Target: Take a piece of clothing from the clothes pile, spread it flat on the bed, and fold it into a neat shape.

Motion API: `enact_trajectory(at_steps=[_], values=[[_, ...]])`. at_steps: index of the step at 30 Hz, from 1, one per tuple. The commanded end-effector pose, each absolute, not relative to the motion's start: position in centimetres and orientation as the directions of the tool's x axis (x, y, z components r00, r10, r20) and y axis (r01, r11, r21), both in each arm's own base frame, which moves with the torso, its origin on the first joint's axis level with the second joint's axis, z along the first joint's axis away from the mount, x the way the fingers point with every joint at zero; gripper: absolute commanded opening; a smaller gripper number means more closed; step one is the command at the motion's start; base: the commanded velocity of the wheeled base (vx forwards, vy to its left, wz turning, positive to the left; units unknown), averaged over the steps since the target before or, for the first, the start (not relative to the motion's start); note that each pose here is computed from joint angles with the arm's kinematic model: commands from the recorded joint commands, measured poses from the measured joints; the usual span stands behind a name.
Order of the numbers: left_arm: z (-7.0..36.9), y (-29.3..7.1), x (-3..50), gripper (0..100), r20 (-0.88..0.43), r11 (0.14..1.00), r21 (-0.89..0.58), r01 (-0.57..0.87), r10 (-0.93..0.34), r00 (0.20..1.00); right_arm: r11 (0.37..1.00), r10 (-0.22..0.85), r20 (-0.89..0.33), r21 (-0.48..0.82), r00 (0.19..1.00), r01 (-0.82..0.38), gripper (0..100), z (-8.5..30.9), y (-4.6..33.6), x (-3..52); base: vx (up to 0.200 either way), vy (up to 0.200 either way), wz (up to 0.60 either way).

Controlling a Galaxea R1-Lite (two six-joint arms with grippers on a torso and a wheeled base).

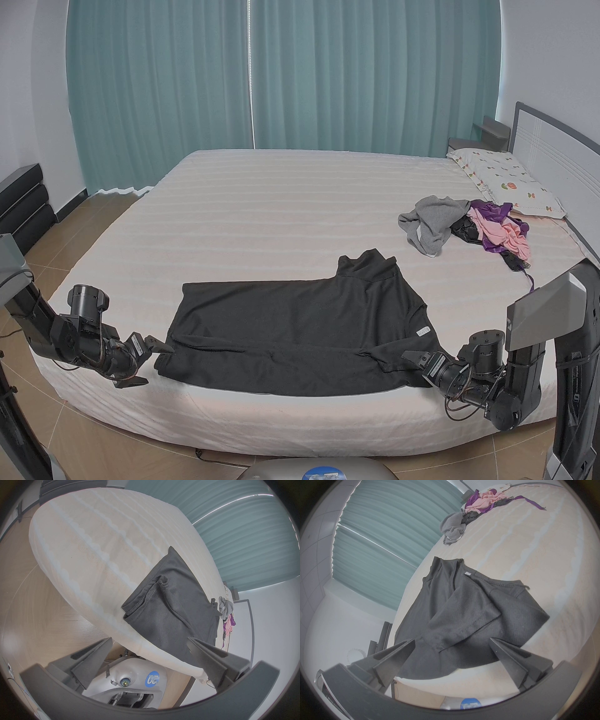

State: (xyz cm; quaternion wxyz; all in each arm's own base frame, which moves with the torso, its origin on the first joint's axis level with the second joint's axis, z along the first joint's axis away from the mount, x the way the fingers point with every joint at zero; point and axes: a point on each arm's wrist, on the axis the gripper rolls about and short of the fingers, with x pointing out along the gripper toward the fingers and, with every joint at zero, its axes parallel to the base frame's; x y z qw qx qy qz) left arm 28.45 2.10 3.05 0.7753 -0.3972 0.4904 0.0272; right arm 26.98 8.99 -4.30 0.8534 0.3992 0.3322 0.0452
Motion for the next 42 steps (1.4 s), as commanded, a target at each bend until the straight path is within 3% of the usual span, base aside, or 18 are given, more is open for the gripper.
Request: enact_trajectory(at_steps=[1, 10, 11, 42], values=[[2.8, 2.1, 28.5, 100, -0.786, 0.684, -0.585, -0.435, -0.347, 0.512, 0.677, 0.328, -0.516, 0.713, 0.792, 0.184, 100, -4.9, 9.3, 27.8, 0.000, 0.000, 0.00], [2.8, 2.1, 28.5, 100, -0.786, 0.683, -0.585, -0.436, -0.346, 0.512, 0.671, 0.323, -0.509, 0.718, 0.798, 0.187, 100, -4.8, 9.4, 28.7, 0.000, 0.000, 0.00], [2.8, 2.1, 28.5, 100, -0.786, 0.683, -0.585, -0.436, -0.346, 0.512, 0.672, 0.322, -0.512, 0.716, 0.796, 0.189, 0, -4.8, 9.4, 28.7, 0.000, 0.000, 0.00], [2.9, 2.1, 28.4, 100, -0.787, 0.685, -0.583, -0.437, -0.340, 0.515, 0.613, 0.309, -0.484, 0.759, 0.818, 0.218, 0, -1.2, 8.6, 26.7, 0.000, 0.000, 0.00]])
